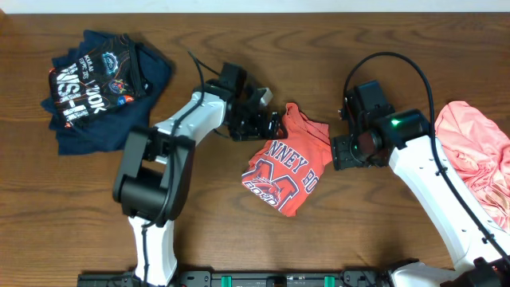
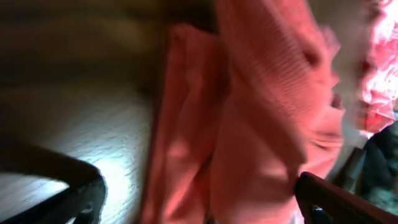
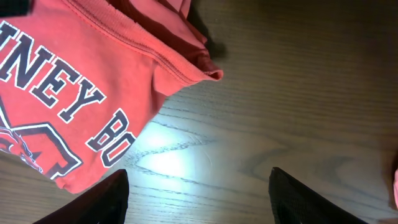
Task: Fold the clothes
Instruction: 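Carry the folded coral shirt with the left gripper onto the navy shirt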
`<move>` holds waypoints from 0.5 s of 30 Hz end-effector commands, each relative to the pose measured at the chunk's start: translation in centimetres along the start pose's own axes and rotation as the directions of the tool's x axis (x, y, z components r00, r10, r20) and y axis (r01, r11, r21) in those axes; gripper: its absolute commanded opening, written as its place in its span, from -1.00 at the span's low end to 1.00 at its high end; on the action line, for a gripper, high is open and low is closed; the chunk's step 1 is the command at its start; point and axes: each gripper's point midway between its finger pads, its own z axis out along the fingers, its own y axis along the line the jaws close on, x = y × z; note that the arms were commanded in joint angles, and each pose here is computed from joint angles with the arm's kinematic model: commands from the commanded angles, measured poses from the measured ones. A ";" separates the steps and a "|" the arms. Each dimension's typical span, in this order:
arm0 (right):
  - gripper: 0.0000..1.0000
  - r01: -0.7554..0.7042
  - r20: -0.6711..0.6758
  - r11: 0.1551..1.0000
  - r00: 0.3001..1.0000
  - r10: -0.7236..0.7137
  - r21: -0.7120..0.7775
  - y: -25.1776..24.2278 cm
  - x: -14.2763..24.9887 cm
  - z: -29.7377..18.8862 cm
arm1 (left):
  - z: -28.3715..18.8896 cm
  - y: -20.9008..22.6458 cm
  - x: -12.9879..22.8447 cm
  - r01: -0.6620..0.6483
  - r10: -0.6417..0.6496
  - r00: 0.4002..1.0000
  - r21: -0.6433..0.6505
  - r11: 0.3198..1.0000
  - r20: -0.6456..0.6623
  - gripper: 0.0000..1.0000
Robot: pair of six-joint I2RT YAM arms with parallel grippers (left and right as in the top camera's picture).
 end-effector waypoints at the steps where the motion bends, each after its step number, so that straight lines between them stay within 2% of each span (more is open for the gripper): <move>1: 0.40 0.000 0.023 1.000 1.000 0.000 -0.011 0.0 -0.4 -0.7 | 2.7 -1.0 2.1 0.012 -0.003 0.996 0.090 0.996 -0.094 0.97; 3: 0.40 0.000 0.023 1.000 1.000 0.000 -0.011 0.0 -0.4 -0.7 | 3.9 -1.4 3.1 0.021 -0.006 0.991 0.106 0.994 -0.137 0.96; 5: 0.39 0.000 0.023 1.000 1.000 0.000 -0.011 0.0 -0.4 -0.7 | 4.8 -1.6 3.8 0.015 0.002 0.987 0.104 0.994 -0.162 0.68; 7: 0.38 0.000 0.020 1.000 1.000 0.000 -0.009 0.0 -0.4 -0.7 | 5.2 -1.9 3.9 -0.002 0.020 0.987 0.108 0.994 -0.162 0.28; 9: 0.37 0.000 0.016 1.000 1.000 0.000 -0.009 0.0 -0.3 -0.7 | 5.2 -2.0 3.4 -0.014 0.030 0.989 0.113 0.994 -0.145 -0.34; 11: 0.36 0.001 0.013 1.000 1.000 0.000 -0.008 0.0 -0.2 -0.7 | 4.7 -1.9 2.7 -0.013 0.028 0.991 0.114 0.993 -0.127 -0.79; 12: 0.36 0.001 0.013 1.000 1.000 0.000 -0.008 0.0 -0.2 -0.7 | 4.2 -1.8 2.2 0.003 0.010 0.993 0.112 0.994 -0.115 -0.88; 15: 0.36 0.001 0.013 1.000 1.000 0.000 -0.004 -0.1 -0.2 -0.7 | 2.0 -1.6 0.2 0.029 -0.023 0.998 0.114 0.993 -0.053 -0.88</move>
